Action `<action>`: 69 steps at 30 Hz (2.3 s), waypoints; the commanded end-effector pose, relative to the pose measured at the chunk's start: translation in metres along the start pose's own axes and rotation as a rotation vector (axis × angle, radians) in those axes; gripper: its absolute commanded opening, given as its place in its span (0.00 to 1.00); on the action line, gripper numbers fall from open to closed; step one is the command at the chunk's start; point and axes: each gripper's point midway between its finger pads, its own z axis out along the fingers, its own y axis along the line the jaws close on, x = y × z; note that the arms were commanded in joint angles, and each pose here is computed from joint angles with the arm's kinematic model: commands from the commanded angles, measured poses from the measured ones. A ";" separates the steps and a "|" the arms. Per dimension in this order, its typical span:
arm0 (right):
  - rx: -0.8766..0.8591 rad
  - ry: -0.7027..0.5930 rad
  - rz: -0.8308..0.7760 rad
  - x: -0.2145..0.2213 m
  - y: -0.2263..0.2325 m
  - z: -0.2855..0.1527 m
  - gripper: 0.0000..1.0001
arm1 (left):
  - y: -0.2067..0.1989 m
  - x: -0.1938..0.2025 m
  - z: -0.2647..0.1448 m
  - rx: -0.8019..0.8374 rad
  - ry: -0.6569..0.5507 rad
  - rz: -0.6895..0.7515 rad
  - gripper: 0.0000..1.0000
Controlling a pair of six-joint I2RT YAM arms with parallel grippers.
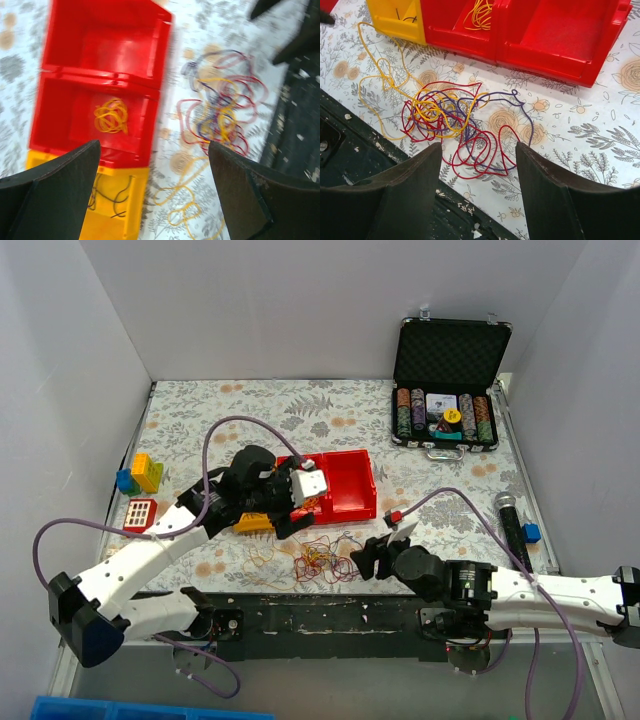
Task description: Untangle the cables
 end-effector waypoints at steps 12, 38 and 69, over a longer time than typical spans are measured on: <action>-0.064 0.024 0.035 0.005 0.025 0.013 0.69 | -0.026 0.058 0.025 0.221 0.161 0.249 0.65; -0.076 0.165 -0.059 0.050 0.041 0.042 0.68 | -0.041 0.091 0.019 0.287 0.292 0.465 0.56; 0.231 0.386 -0.030 0.129 -0.033 0.029 0.01 | -0.008 -0.121 -0.103 0.031 -0.188 0.225 0.00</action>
